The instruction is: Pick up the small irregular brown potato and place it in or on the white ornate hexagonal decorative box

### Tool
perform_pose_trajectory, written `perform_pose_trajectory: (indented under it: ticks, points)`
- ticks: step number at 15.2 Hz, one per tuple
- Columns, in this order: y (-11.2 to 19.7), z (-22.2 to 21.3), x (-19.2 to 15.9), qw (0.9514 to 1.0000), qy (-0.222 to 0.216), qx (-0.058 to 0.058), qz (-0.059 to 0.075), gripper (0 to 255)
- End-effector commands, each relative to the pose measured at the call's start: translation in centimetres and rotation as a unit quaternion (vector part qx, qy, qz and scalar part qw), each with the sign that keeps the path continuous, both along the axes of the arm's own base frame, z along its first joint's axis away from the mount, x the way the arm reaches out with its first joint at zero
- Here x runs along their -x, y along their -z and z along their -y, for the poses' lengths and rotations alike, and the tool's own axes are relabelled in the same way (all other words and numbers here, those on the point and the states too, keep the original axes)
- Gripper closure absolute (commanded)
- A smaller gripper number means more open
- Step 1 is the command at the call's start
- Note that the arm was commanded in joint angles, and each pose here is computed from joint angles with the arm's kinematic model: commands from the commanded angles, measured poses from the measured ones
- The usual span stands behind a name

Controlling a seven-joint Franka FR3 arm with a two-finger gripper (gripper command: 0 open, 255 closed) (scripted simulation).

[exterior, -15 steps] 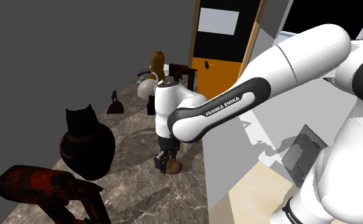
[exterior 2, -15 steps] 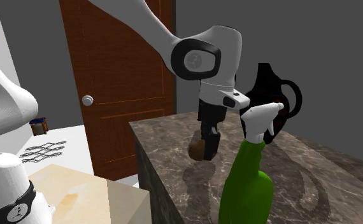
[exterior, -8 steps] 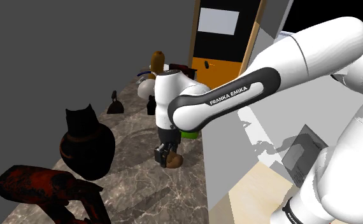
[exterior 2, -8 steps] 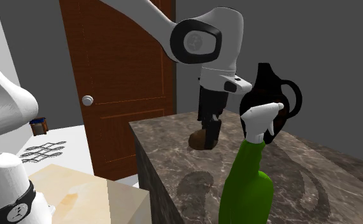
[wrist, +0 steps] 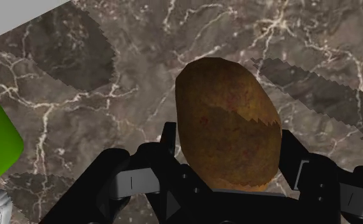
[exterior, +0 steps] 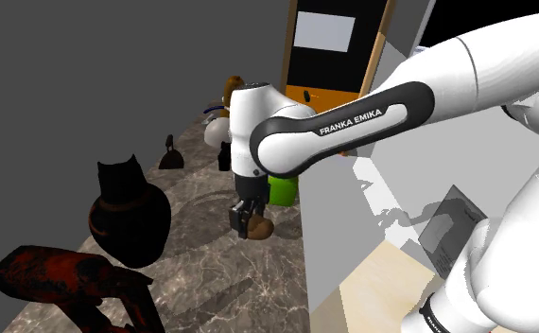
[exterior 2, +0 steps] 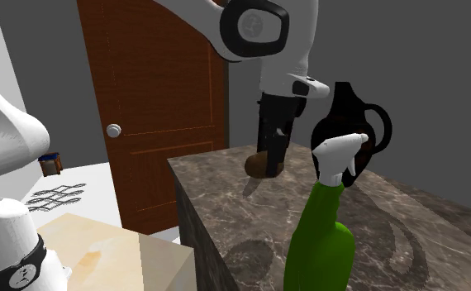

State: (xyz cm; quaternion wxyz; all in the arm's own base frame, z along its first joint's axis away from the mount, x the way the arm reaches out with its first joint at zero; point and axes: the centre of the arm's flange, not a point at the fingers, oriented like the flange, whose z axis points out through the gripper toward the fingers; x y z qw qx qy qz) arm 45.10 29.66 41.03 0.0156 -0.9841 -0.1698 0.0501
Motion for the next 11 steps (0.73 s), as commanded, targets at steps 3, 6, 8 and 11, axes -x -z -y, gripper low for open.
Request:
perform_pose_trajectory:
  ticks: [3, 6, 8, 11]
  points:
    - [-2.1, 0.1, -0.1, 1.0000, 0.000, 0.000, 0.000, 255]
    - [-3.7, 0.1, -0.1, 1.0000, 0.000, 0.000, 0.000, 255]
    - [-4.8, 0.1, -0.1, 1.0000, 0.000, 0.000, 0.000, 255]
    - [-6.3, 0.1, -0.1, 1.0000, 0.000, 0.000, 0.000, 255]
